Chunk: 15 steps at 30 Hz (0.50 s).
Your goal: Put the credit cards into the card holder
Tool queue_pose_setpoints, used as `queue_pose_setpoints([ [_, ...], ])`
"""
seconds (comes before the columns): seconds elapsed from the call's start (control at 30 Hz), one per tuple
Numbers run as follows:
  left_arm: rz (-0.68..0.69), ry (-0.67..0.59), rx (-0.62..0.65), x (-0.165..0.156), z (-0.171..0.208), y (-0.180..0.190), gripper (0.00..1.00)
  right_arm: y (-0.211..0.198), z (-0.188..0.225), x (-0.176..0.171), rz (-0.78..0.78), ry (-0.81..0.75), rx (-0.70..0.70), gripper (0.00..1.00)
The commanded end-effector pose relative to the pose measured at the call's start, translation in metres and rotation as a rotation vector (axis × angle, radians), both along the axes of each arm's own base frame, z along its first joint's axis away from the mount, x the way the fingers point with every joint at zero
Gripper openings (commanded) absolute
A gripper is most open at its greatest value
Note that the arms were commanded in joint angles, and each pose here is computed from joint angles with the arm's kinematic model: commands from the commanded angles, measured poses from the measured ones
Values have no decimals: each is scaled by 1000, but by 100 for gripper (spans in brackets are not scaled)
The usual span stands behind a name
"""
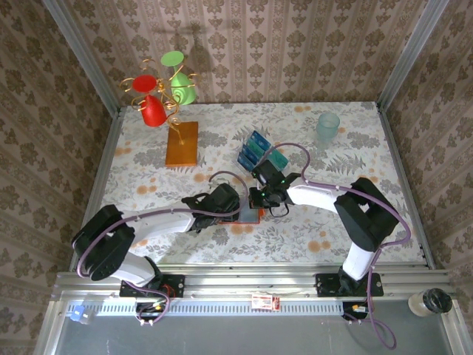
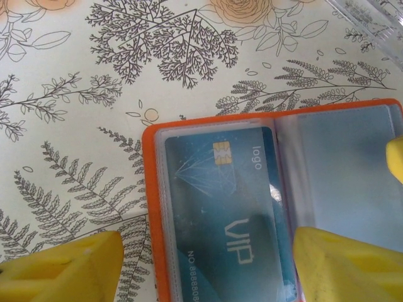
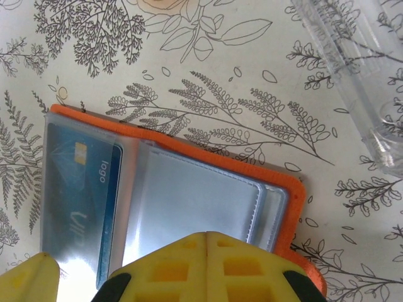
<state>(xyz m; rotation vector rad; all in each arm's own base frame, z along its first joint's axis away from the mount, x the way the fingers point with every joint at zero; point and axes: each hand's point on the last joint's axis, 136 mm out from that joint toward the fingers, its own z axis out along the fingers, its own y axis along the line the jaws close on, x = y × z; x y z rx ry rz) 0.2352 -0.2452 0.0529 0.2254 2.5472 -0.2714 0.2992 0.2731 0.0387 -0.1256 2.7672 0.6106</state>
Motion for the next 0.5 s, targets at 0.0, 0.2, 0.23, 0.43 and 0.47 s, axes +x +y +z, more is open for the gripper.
queue_pose_setpoints([
  [0.0, -6, -19, -30, 5, 9, -13, 73, -6, -12, -2, 10, 19, -33, 0],
  [0.2, -29, -17, -40, 4, 5, -20, 73, 5, -23, -7, 39, 70, 16, 0],
  [0.23, -30, -16, -42, 4, 4, -21, 73, 6, -24, -8, 42, 76, 22, 0],
  [0.43, -46, -12, -41, 2, -1, -24, 74, 9, -27, -9, 40, 86, 40, 0],
  [0.47, -46, -12, -41, 3, -1, -24, 74, 9, -27, -10, 39, 88, 41, 0],
])
